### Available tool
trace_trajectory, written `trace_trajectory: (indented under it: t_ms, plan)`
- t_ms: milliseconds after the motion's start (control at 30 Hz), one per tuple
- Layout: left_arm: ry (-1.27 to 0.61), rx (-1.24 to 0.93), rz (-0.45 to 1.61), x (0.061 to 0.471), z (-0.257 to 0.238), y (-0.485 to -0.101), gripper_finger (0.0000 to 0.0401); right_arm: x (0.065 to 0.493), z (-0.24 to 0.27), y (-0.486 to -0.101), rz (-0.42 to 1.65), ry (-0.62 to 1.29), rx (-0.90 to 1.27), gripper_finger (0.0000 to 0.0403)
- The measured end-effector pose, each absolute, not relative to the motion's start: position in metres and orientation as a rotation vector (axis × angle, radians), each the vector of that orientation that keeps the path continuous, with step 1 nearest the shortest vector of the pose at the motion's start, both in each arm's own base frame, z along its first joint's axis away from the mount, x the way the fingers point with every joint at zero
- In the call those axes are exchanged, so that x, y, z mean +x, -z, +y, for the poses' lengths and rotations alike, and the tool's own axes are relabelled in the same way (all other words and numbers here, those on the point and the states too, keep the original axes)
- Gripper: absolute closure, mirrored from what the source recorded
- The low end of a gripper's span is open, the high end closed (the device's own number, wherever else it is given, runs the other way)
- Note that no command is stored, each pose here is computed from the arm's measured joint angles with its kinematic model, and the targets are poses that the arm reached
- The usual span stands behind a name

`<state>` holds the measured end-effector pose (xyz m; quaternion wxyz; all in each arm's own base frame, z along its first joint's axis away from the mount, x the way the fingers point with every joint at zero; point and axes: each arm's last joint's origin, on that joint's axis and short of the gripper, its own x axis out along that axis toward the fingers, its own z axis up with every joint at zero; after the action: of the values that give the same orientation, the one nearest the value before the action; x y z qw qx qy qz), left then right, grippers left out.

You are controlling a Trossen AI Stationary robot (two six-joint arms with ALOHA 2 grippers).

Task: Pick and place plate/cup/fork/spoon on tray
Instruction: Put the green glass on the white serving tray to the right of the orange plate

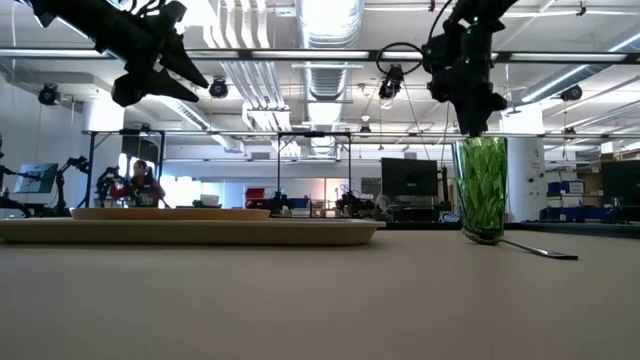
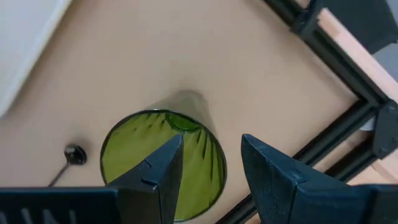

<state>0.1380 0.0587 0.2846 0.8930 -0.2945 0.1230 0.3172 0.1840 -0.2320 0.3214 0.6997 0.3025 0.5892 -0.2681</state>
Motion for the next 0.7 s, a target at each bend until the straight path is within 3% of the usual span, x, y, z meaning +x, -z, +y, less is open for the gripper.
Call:
trace_trajectory:
  t_ms: [233,700]
  plan:
    - [-0.662,-0.635,0.245,0.138,0.059,-0.285,0.0260,0.180,-0.226,-0.316,1.423,0.490,0.690,0.0254]
    - [-0.661,-0.635,0.246,0.138,0.059,-0.285,0.0260,0.168,-0.217,-0.331,1.382,0.437,0.623,0.0259]
